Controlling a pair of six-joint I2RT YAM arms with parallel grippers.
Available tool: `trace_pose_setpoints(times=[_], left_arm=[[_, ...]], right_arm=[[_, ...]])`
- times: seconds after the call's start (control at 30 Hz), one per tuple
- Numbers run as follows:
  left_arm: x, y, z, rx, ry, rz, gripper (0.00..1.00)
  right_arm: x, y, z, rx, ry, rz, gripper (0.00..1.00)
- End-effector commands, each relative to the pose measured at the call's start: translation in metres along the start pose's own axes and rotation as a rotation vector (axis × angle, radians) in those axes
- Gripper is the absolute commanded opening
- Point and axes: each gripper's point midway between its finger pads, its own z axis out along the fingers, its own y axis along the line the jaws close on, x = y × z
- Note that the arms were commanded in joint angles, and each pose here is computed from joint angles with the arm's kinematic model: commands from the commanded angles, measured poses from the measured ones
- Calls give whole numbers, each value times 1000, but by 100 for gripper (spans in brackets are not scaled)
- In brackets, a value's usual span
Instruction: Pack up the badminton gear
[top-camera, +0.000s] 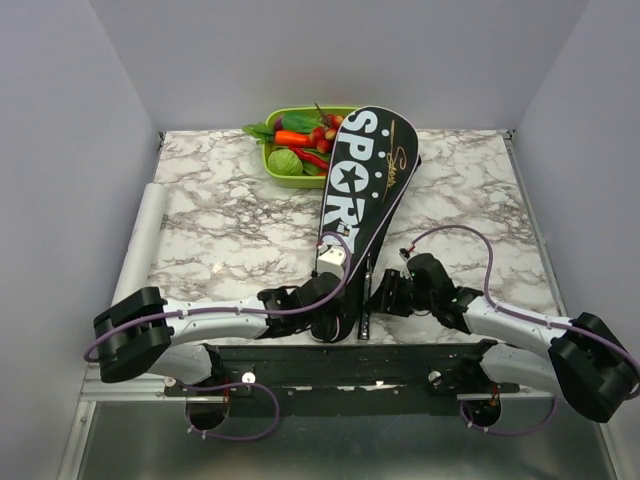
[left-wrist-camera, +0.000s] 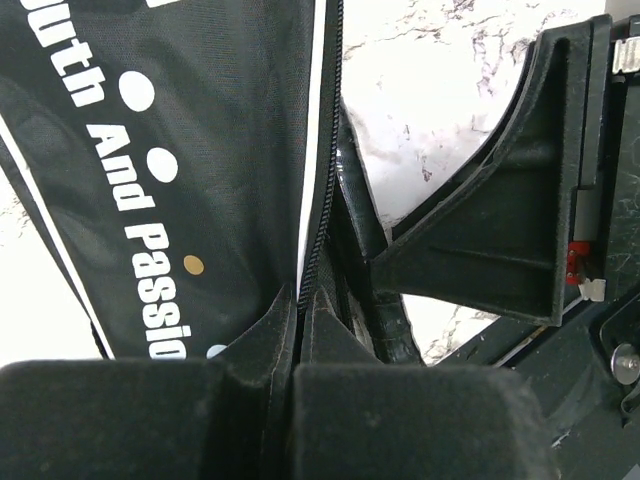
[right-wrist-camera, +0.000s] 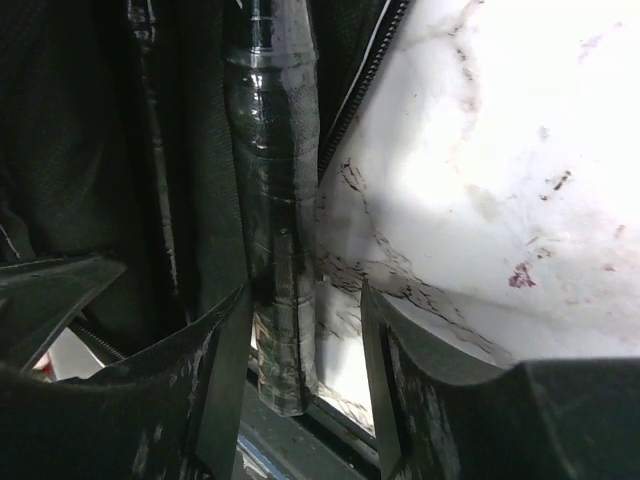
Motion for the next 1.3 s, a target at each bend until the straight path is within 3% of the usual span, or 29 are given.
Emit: trace_pose_setpoints(times=[0.0,0.07,0.1,0.2,0.33,0.43,0.57,0.6,0.67,0.7,0.9,1.27], left_arm=[[-20,-28,1,102,-49,-15,16],[-21,-39,1,161,-50,-11,38],[-24,-43,0,181,-57,1,54],[-36,-58,-10,240,-69,32,76],[-66,-59,-38,243,-131,18,82],[-81,-23,-56,86,-194,-8,82],[-73,50,-68,-205,-175,-17,75],[-63,64,-66,-239,-156,-27,67],[-63,76,-63,-225,-162,-99,56],[-47,87,-58,-228,-138,-112,45],[-20,109,-37,-239,-87,-182,14],[10,82,9,-89,14,-182,6]], right_arm=[[3,12,7,-97,-9,25,54],[2,11,8,-100,-24,30,53],[2,10,9,-97,-25,34,53],[3,8,10,-89,-26,37,52],[5,4,11,-80,-24,44,47],[7,1,12,-76,-24,48,38],[5,3,12,-86,-33,49,28],[4,4,12,-89,-35,47,26],[1,8,11,-101,-43,44,19],[0,9,10,-103,-50,43,18],[-16,22,1,-139,-119,43,8],[-24,41,12,-195,-140,62,2]])
